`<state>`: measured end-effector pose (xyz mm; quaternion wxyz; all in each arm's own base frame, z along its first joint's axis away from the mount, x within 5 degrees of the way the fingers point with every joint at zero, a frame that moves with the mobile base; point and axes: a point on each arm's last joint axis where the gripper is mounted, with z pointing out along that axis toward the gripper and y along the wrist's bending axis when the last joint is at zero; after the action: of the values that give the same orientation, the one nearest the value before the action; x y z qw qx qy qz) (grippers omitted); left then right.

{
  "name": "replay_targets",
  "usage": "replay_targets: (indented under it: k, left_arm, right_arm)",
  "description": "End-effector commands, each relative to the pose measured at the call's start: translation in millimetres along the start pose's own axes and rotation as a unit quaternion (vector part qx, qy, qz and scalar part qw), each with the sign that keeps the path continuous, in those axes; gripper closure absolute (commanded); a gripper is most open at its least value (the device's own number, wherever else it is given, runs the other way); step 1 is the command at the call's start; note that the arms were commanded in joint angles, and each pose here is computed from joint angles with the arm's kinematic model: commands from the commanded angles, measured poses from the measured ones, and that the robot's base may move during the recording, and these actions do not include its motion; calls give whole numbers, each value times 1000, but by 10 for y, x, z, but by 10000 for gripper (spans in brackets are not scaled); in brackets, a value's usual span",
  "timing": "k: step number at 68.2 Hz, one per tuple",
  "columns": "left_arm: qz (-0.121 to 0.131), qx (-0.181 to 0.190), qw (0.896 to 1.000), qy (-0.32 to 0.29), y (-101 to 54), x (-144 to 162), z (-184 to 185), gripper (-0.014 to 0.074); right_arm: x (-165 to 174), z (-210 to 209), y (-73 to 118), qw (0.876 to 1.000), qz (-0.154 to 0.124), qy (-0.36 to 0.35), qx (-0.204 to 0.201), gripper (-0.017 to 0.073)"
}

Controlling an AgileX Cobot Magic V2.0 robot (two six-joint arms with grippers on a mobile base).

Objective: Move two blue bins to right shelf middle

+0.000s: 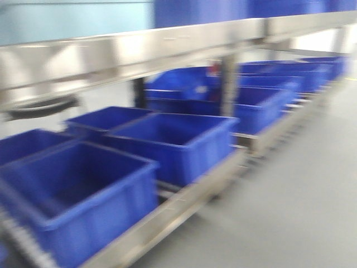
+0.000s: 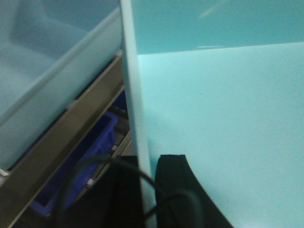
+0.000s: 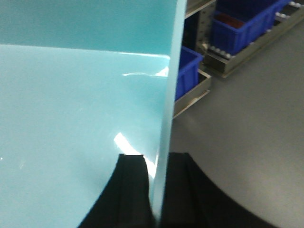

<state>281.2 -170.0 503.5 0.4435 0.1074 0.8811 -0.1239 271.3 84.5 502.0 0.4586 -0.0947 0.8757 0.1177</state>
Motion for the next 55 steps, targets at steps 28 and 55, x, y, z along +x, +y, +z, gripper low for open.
replay_targets:
  k: [28, 55]
  left_arm:
    - [-1, 28, 999, -43, -49, -80, -136, 704]
    - [-1, 28, 999, -43, -49, -80, -136, 704]
  right_arm:
    - [-57, -59, -8, 999, -10, -30, 6, 711]
    - [-57, -59, -8, 999, -10, -30, 6, 711]
